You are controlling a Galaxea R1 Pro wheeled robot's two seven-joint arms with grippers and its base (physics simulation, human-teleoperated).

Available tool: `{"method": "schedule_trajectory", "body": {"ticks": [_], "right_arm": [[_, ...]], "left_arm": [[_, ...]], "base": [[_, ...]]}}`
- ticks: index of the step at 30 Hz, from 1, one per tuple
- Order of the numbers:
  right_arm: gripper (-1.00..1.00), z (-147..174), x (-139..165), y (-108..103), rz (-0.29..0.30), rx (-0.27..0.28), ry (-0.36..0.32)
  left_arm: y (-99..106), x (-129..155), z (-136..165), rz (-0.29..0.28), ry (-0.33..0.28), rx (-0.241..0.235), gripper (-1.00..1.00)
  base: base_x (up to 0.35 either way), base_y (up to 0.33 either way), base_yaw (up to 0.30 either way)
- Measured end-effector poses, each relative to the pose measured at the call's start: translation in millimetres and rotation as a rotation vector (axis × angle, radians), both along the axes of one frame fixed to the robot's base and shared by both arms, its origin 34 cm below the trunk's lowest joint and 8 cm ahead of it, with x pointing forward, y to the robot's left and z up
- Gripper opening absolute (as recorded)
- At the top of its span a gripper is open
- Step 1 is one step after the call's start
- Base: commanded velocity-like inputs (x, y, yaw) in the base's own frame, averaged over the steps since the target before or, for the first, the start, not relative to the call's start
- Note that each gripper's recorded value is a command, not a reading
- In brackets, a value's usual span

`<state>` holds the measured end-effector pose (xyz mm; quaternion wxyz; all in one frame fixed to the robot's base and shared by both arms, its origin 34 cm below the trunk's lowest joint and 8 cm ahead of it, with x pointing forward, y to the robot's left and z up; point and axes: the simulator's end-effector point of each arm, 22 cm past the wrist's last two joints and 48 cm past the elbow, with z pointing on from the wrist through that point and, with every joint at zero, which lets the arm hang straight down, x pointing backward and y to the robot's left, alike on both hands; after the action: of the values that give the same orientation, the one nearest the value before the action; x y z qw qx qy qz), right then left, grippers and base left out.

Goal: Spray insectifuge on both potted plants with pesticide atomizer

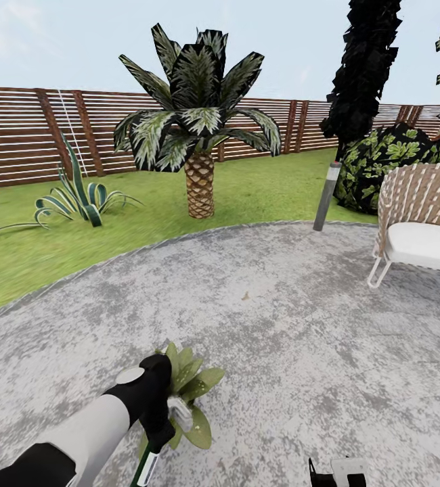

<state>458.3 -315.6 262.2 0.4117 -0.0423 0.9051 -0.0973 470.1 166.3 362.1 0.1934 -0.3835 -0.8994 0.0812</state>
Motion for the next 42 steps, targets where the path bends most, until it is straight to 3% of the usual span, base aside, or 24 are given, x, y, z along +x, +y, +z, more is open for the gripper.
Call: {"method": "schedule_trajectory", "body": {"ticks": [3, 16, 21, 42], "right_arm": [[1.00, 0, 0, 0, 0.000, 0.000, 0.000], [1.00, -6, -5, 0, -0.003, 0.001, 0.016], [1.00, -9, -8, 0, -0.003, 0.001, 0.024], [1.00, -11, -10, -3, 0.000, -0.005, 0.032]], "left_arm": [[7, -11, -10, -0.011, 0.002, 0.020, -1.00], [5, -12, -17, -0.016, 0.002, 0.024, -1.00], [-5, 4, -12, -0.024, -0.044, 0.000, -1.00], [-1, 4, -14, -0.027, -0.043, 0.008, -1.00]], "base": [[0.000, 0.000, 0.000], [0.000, 0.000, 0.000], [0.000, 0.000, 0.000], [-0.016, 0.034, 0.000]]}}
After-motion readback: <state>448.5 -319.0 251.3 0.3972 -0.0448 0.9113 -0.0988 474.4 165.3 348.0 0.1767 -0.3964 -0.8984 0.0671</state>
